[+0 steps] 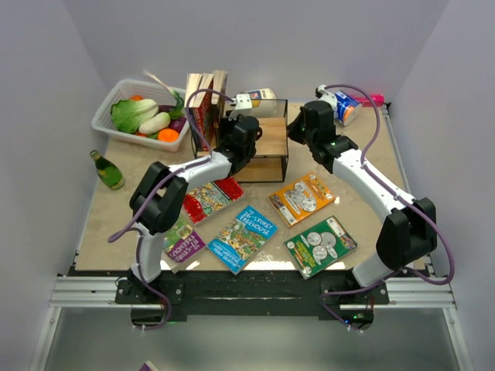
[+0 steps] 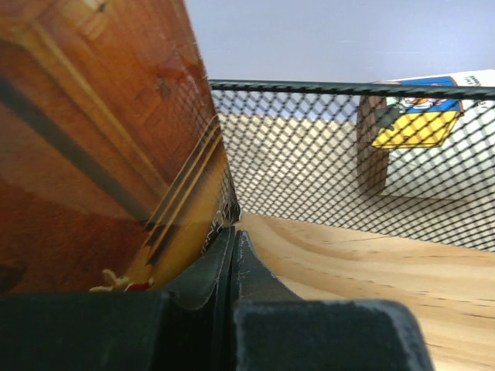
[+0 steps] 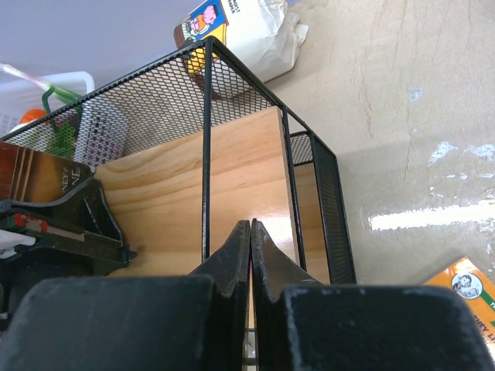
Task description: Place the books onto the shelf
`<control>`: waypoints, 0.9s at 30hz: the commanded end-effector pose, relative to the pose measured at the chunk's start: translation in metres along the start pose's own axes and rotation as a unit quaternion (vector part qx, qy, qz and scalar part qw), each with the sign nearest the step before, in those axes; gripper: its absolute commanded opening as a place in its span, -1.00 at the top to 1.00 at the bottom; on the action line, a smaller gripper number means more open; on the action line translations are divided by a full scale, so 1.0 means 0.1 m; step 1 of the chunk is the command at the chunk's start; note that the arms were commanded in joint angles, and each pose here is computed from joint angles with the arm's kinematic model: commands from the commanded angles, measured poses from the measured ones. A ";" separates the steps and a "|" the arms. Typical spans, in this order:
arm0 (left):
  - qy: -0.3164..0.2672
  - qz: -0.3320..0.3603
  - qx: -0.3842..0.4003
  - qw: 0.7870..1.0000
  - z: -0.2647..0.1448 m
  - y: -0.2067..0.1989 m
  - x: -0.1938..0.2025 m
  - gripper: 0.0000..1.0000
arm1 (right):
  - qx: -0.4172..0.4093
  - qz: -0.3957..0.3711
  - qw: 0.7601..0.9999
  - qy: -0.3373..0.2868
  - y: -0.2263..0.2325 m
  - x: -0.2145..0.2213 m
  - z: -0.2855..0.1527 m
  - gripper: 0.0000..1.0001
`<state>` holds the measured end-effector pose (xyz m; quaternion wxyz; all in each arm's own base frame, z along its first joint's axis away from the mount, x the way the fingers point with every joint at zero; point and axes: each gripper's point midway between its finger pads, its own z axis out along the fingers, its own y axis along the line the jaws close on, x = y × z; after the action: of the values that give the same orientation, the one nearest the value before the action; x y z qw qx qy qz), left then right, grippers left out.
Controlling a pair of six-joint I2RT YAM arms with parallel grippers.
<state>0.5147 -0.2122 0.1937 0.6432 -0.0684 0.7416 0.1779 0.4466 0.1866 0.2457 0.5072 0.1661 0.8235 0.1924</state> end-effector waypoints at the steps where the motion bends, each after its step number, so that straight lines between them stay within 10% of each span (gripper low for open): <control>1: -0.003 -0.023 -0.022 0.999 -0.01 0.28 -0.16 1.00 | -0.020 0.013 1.000 -0.011 0.10 -0.05 0.01 1.00; 27: 0.013 -0.100 -0.014 0.995 0.06 0.43 -0.36 1.00 | -0.023 0.016 1.000 -0.011 0.11 -0.05 0.00 1.00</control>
<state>0.5093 -0.1881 0.1931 0.6251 -0.1079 0.7595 0.1441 0.4467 0.1865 0.2438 0.5068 0.1668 0.8235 0.1927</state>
